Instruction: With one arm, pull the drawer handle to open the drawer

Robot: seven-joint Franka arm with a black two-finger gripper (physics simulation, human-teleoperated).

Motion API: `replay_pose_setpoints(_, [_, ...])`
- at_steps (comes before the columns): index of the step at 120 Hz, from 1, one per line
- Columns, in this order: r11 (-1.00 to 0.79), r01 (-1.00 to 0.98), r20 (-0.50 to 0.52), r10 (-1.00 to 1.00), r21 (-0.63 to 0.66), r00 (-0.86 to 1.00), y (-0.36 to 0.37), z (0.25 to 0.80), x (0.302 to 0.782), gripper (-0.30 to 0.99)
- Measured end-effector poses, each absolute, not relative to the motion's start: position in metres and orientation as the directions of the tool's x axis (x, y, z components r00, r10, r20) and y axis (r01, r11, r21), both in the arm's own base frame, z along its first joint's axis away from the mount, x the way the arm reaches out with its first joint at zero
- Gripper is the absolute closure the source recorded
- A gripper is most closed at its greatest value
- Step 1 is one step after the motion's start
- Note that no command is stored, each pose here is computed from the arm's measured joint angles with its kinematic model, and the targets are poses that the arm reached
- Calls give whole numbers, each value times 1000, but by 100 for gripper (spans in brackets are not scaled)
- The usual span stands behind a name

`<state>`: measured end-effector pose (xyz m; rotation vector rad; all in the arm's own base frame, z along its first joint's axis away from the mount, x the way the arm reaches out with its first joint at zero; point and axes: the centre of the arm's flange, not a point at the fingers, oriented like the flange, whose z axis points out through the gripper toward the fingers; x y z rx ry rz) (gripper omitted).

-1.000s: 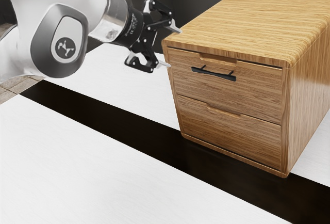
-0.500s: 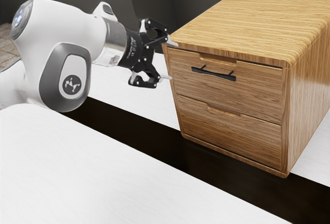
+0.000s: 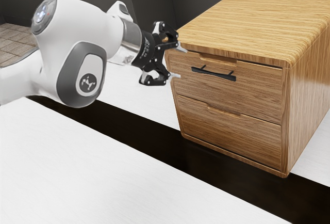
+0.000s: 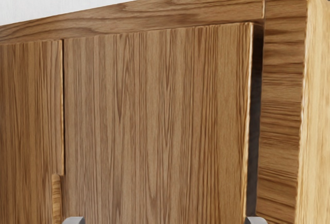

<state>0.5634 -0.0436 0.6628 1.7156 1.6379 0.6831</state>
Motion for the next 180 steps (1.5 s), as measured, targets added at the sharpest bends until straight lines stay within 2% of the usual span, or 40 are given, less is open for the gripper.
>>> replay_pose_setpoints(72, [-33,646,-75,988,763,138,-87,652,566,40])
replay_pose_setpoints(115, [-33,650,-75,988,760,138,-90,644,572,55])
replay_pose_setpoints(180, [-49,648,-75,984,760,163,-108,637,577,60])
